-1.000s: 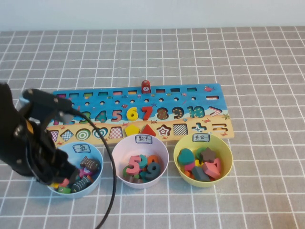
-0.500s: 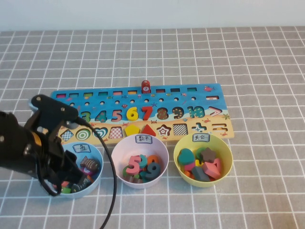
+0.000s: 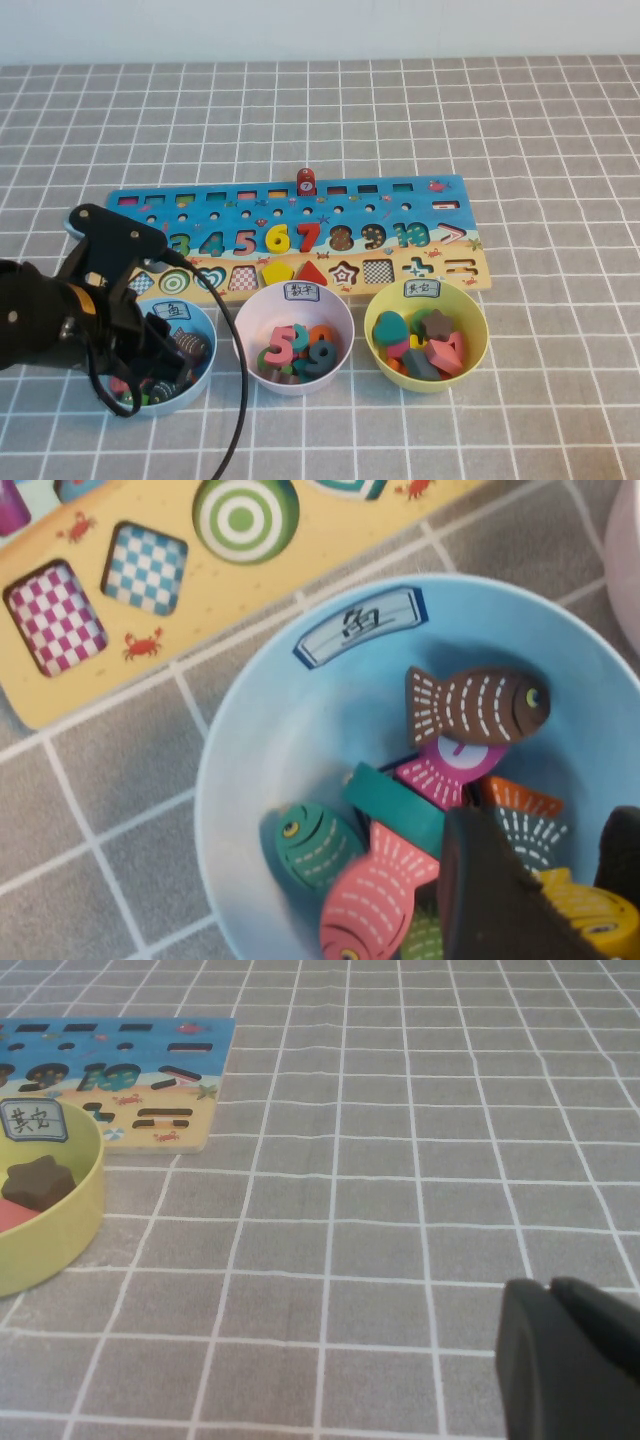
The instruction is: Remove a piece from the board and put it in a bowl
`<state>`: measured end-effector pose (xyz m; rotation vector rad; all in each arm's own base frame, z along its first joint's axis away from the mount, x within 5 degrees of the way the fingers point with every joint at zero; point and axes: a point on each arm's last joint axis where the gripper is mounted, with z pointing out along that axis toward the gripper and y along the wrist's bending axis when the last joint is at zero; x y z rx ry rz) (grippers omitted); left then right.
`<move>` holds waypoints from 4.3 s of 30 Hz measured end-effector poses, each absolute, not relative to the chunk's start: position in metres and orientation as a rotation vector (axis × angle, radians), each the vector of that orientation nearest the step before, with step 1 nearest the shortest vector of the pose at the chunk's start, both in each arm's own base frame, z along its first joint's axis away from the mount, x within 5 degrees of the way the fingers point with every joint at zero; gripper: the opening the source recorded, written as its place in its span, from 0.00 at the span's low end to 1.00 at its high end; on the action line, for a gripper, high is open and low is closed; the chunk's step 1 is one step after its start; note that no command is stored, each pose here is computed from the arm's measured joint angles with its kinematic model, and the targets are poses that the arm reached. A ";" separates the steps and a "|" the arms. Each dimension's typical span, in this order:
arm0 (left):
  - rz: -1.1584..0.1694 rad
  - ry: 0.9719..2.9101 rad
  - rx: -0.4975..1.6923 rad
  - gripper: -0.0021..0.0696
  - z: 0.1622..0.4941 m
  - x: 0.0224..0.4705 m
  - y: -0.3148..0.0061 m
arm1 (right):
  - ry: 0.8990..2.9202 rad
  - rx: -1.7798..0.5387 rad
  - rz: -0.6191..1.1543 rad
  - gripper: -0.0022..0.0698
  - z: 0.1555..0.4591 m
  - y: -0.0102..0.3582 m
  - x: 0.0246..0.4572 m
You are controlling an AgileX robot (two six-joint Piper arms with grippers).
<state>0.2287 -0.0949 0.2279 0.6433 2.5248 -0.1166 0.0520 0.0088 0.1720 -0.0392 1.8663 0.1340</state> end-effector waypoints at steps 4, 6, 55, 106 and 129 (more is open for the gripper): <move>-0.117 2.544 0.642 0.32 0.222 0.232 -0.096 | 1.866 -0.039 0.134 0.01 0.172 0.009 0.052; -0.115 2.559 0.644 0.32 0.218 0.233 -0.097 | 1.866 -0.039 0.134 0.01 0.172 0.009 0.052; -0.250 1.951 0.440 0.04 0.316 0.112 -0.048 | 1.866 -0.039 0.134 0.01 0.172 0.009 0.052; -0.198 1.640 0.186 0.03 0.195 0.065 -0.016 | 1.866 -0.039 0.134 0.01 0.172 0.009 0.052; -0.088 1.798 0.124 0.03 0.177 0.054 -0.007 | 1.866 -0.039 0.134 0.01 0.172 0.009 0.052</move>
